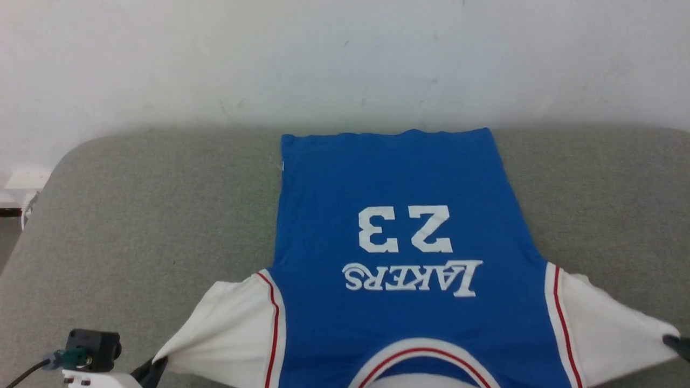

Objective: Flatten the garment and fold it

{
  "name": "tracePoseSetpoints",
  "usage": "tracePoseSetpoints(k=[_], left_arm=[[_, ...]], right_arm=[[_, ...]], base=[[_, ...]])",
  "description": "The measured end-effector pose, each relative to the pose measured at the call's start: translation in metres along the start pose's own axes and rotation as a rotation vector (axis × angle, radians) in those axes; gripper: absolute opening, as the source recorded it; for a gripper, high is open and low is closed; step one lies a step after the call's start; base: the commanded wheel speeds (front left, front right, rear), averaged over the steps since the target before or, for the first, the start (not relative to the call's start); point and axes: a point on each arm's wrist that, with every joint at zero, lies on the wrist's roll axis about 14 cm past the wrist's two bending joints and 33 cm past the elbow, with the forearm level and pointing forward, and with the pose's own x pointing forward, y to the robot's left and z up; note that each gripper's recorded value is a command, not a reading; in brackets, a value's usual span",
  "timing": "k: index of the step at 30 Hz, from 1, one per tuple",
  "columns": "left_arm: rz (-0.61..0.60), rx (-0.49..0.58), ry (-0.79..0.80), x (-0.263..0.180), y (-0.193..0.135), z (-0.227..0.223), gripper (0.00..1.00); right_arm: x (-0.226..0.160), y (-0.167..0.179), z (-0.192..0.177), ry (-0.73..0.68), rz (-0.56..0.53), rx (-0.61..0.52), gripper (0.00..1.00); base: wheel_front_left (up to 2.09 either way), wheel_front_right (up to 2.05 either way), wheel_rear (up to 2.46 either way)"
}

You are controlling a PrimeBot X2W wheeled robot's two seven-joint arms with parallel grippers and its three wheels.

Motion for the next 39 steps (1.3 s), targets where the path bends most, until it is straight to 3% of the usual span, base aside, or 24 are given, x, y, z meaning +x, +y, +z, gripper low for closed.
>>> tracePoseSetpoints(k=[5, 11, 12, 13, 14, 17, 26, 33, 39], left_arm=[[-0.039, -0.06, 0.026, 0.0, -0.014, -0.012, 0.0], [-0.107, -0.101, 0.02, 0.008, -0.039, -0.017, 0.0], [-0.116, -0.11, 0.014, 0.01, -0.042, -0.015, 0.0], [-0.122, -0.112, 0.013, 0.011, -0.045, -0.015, 0.0], [-0.127, -0.109, 0.018, 0.011, -0.046, -0.016, 0.0], [-0.145, -0.109, 0.044, 0.012, -0.052, -0.022, 0.0], [-0.187, -0.136, 0.082, 0.016, -0.071, -0.021, 0.0], [-0.204, -0.14, 0.101, 0.028, -0.082, -0.018, 0.0], [-0.195, -0.157, 0.114, 0.04, -0.083, -0.017, 0.0]], right_arm=[[-0.004, 0.0, -0.034, 0.121, -0.024, 0.006, 0.0], [0.002, 0.015, -0.038, 0.145, -0.012, -0.015, 0.0], [0.004, 0.017, -0.037, 0.145, -0.013, -0.027, 0.1], [0.005, 0.018, -0.034, 0.14, -0.015, -0.038, 0.66], [0.006, 0.019, -0.031, 0.137, -0.016, -0.049, 1.0], [0.014, 0.027, -0.011, 0.1, 0.002, -0.068, 1.0], [0.05, 0.07, 0.103, -0.106, 0.096, -0.137, 1.0], [0.106, 0.091, 0.171, -0.085, 0.112, -0.144, 1.0], [0.163, 0.093, 0.207, -0.021, 0.062, -0.122, 1.0]], base=[[0.0, 0.0, 0.0], [0.0, 0.0, 0.0], [0.0, 0.0, 0.0], [0.0, 0.0, 0.0], [0.0, 0.0, 0.0], [0.0, 0.0, 0.0], [0.0, 0.0, 0.0], [0.0, 0.0, 0.0], [0.0, 0.0, 0.0]])
